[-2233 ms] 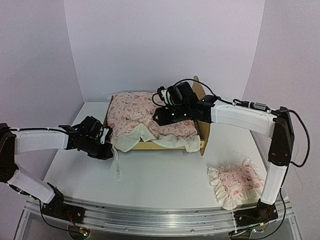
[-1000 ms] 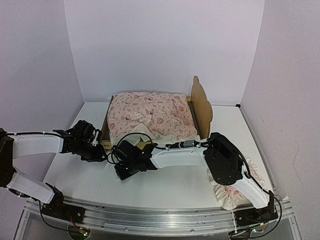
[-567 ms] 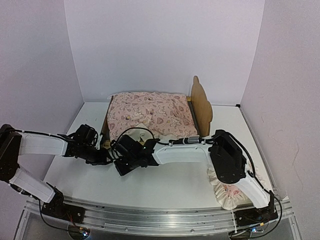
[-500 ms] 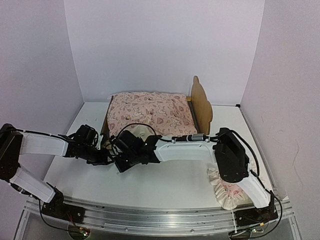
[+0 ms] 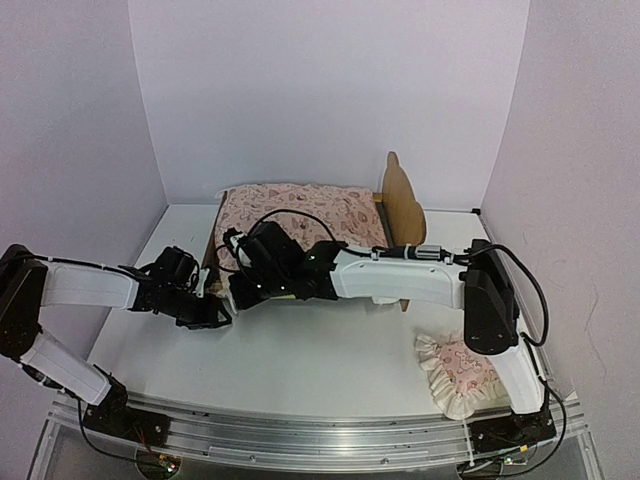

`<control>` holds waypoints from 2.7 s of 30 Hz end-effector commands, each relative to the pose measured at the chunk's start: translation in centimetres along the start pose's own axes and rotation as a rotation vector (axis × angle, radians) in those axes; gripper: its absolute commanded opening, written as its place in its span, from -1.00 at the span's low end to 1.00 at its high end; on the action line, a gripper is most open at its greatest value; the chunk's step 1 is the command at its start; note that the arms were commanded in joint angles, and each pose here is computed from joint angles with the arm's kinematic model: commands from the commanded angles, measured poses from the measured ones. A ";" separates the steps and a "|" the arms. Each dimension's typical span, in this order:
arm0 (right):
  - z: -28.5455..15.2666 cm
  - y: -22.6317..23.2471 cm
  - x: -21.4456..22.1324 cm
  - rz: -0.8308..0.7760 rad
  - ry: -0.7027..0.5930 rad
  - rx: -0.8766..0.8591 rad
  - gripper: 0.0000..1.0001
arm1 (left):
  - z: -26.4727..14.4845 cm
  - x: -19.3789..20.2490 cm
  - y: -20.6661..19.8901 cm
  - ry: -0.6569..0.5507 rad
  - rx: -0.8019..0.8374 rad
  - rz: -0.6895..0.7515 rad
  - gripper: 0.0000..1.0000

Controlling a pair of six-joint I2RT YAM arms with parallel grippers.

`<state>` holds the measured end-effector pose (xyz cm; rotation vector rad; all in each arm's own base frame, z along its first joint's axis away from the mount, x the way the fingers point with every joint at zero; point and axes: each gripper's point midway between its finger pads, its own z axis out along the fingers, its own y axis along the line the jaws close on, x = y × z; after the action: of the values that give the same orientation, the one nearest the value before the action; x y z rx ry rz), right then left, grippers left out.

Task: Set up the pet bed

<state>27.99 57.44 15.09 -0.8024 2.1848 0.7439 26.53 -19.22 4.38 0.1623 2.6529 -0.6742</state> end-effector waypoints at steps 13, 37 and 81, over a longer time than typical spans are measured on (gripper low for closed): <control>-5.3 -0.1 -7.0 0.131 -0.188 -0.097 -1.00 | -6.8 -3.2 -7.4 -0.176 0.208 0.986 -0.03; -6.6 0.5 -7.9 0.152 -0.234 -0.150 -1.00 | -7.3 -10.4 -9.0 -0.500 0.120 0.931 -0.84; -3.7 -6.5 -1.9 -0.249 0.057 0.044 0.07 | -9.6 -2.7 -2.4 -0.233 -0.031 1.344 -1.00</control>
<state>26.89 51.74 15.81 -1.1671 2.1744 0.7479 24.08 -17.07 13.27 1.5800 1.7267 -0.1955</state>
